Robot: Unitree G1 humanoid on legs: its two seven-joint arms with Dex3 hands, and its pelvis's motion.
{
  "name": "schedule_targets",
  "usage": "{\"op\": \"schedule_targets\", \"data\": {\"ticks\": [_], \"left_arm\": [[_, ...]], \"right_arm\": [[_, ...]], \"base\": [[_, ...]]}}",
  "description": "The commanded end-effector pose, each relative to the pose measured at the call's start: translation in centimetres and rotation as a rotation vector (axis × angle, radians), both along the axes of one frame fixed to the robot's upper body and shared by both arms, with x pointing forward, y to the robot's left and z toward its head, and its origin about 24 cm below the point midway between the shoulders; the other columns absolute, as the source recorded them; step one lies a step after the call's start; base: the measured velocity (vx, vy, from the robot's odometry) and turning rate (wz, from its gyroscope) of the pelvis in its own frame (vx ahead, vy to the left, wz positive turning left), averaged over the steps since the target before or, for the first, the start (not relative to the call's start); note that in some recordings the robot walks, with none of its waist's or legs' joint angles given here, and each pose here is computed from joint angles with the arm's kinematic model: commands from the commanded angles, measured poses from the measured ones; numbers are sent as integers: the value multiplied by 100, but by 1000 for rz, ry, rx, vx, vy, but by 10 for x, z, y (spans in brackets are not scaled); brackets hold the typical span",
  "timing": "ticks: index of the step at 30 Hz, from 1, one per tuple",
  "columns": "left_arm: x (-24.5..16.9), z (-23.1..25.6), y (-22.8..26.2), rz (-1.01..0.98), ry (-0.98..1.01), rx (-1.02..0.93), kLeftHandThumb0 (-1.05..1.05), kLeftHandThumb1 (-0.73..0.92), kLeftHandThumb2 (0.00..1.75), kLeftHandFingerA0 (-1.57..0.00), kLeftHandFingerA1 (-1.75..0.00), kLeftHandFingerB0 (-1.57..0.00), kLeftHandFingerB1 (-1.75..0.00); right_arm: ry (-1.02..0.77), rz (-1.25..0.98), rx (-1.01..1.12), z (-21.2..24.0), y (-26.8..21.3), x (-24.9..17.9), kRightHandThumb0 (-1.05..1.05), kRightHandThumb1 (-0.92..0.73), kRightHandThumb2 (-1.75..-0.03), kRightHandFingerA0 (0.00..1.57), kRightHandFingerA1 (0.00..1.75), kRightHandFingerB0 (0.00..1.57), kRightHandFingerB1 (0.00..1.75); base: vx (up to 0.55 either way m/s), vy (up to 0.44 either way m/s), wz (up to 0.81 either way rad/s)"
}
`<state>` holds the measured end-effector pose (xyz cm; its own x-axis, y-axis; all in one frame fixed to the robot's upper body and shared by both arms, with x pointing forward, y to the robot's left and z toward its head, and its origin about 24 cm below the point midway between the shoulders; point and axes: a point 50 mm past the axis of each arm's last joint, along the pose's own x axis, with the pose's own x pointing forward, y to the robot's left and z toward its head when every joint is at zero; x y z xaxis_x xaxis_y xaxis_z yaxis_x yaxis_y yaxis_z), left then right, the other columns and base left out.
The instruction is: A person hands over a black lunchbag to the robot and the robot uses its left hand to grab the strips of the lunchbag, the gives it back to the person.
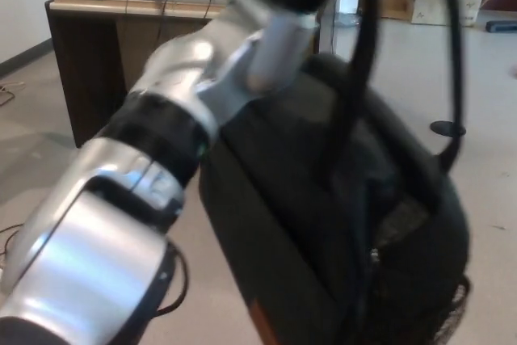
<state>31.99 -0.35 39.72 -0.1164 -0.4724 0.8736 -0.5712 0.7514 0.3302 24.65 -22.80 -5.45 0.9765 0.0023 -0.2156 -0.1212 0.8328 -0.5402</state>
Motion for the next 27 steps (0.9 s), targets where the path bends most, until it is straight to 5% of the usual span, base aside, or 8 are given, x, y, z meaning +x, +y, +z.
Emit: {"op": "schedule_targets", "data": {"ticks": [1,19,20,21,22,27], "left_arm": [[-1,-5,-11,29,-25,46,-28,58,55,-84,-175,-64,-173],[7,-27,0,44,-10,118,-28,61,57,-78,-174,-62,-156],[8,-29,1,53,21,127,-46,59,60,-64,-128,-60,-90],[16,-33,2,91,225,227,-84,47,88,0,0,0,-3],[17,-35,3,97,303,274,-99,62,61,0,0,0,0],[9,-33,12,116,316,328,-100,65,60,0,0,0,0]], "right_arm": [[-24,-10,-16,3,-8,-2,-54,-70,-61,46,45,53,44],[-25,-6,0,5,-5,4,-50,-67,-60,45,44,55,45],[-23,-4,-2,5,-5,4,-50,-67,-60,44,44,54,45],[-18,-1,-5,5,-5,4,-49,-67,-59,44,43,54,44],[-16,0,-7,5,-5,4,-49,-67,-60,44,43,54,44],[-18,5,-12,6,-4,6,-49,-67,-59,44,43,54,45]], "base": [[0,0,0],[0,0,0],[0,0,0],[0,0,0],[0,0,0],[0,0,0]]}}
